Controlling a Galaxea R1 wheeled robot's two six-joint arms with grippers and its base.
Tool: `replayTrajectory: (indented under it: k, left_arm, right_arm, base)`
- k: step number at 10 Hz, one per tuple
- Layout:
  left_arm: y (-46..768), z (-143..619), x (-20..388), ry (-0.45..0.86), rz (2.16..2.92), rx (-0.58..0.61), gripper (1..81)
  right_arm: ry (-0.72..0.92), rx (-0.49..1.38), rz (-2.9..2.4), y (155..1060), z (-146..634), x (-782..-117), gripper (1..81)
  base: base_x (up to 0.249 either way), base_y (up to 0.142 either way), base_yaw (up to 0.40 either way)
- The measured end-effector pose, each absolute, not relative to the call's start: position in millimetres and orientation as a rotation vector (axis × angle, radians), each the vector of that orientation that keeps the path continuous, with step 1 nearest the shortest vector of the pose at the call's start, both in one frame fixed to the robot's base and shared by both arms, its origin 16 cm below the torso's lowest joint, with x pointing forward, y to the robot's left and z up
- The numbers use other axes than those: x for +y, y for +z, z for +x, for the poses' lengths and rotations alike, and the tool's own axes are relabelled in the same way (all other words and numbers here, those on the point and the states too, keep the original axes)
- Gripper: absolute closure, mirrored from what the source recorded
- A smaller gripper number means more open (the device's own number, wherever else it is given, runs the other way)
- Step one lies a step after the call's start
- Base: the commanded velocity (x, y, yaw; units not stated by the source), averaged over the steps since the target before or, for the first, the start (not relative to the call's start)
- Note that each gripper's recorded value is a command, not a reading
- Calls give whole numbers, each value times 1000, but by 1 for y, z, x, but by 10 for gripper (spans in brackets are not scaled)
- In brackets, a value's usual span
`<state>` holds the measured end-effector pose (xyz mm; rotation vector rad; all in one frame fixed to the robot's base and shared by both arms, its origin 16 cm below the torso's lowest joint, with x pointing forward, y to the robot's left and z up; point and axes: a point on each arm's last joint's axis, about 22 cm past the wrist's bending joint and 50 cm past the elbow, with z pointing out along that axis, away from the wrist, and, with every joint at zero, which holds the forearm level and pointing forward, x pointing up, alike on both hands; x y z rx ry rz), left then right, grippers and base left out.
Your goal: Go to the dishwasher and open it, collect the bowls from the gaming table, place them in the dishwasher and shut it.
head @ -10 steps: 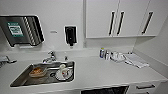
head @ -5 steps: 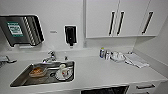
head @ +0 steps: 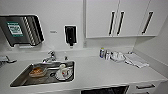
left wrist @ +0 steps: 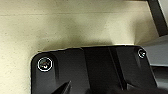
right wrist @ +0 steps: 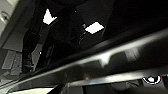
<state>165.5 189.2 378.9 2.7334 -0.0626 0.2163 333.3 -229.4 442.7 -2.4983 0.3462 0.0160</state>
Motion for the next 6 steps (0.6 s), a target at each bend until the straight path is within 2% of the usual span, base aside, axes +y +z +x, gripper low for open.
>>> replayTrajectory:
  k: [4, 6]
  left_arm:
    - [379, 166, 189, 217, 2733, -63, 10]
    - [379, 165, 189, 216, 2733, -62, 10]
  right_arm:
    - [-61, 401, -2464, 460, 375, -246, 10]
    - [-42, 402, -2419, 473, 383, -248, 10]
  base:
    - [0, 0, 0]
    - [0, 0, 0]
